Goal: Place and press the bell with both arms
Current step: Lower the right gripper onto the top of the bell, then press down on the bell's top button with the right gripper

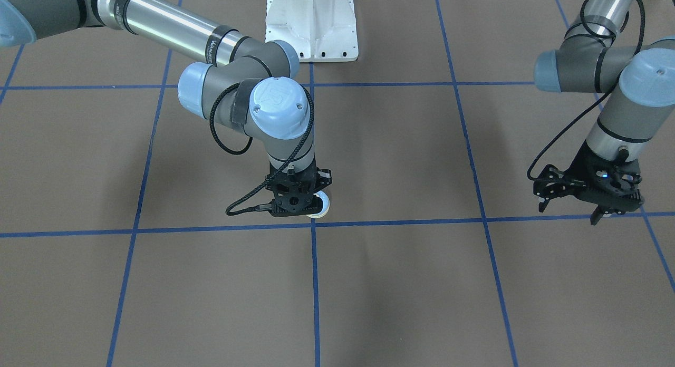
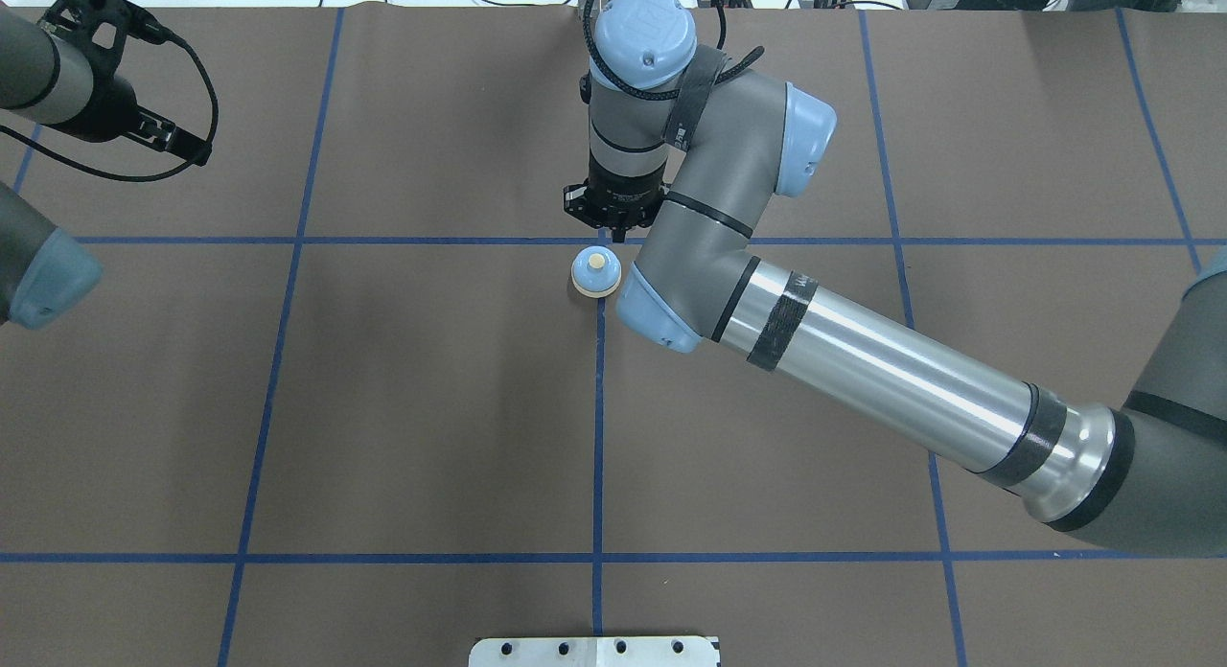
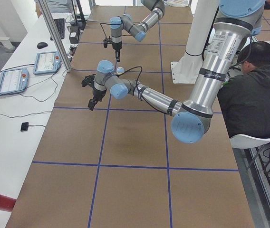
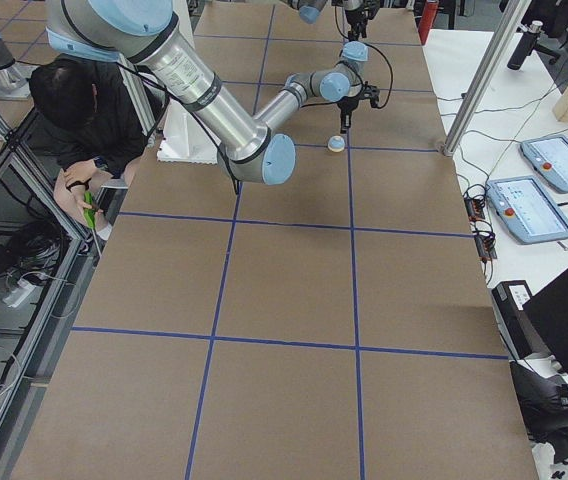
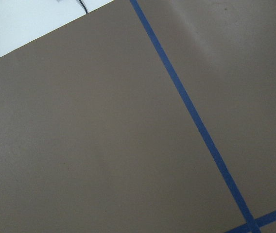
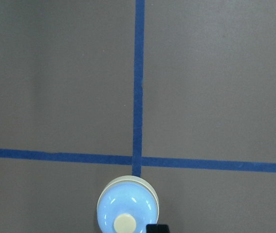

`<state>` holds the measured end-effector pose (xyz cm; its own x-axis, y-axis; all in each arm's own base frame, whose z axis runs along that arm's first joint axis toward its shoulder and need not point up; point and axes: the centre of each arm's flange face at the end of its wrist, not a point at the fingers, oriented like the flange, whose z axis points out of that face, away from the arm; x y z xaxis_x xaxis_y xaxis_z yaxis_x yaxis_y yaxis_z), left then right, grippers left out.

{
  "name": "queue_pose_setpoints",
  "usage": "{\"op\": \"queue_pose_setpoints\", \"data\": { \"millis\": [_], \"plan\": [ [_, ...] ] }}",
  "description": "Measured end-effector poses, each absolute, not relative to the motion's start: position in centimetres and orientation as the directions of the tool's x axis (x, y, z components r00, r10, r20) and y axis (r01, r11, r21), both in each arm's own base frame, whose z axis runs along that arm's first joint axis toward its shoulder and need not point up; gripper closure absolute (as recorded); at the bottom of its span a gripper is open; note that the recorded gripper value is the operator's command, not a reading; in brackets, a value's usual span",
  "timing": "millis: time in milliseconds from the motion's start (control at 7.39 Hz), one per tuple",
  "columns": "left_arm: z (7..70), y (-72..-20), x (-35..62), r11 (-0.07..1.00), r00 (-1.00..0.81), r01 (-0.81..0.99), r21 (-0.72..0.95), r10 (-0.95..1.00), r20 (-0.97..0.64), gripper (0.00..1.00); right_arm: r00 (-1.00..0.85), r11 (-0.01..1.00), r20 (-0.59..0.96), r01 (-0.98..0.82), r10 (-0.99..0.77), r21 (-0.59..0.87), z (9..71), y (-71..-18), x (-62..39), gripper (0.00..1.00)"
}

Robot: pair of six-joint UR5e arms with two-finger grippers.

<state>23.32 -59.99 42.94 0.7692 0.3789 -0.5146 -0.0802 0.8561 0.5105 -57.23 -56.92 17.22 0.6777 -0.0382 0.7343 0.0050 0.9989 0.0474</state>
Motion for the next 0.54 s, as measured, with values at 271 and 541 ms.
{"op": "queue_pose_setpoints", "data": {
  "millis": [271, 541],
  "plan": [
    [42.9, -60.0, 23.4, 0.856, 0.769, -0.080, 0.510, 0.379, -0.515, 0.00, 0.672, 0.998, 0.739, 0.006, -0.045, 0.056, 16.8, -57.6, -58.6, 1.00],
    [42.9, -60.0, 23.4, 0.857, 0.769, -0.080, 0.510, 0.378, -0.515, 0.00, 0.674, 0.998, 0.737, 0.008, -0.052, 0.063, 16.4, -57.8, -59.8, 1.00]
  ]
}}
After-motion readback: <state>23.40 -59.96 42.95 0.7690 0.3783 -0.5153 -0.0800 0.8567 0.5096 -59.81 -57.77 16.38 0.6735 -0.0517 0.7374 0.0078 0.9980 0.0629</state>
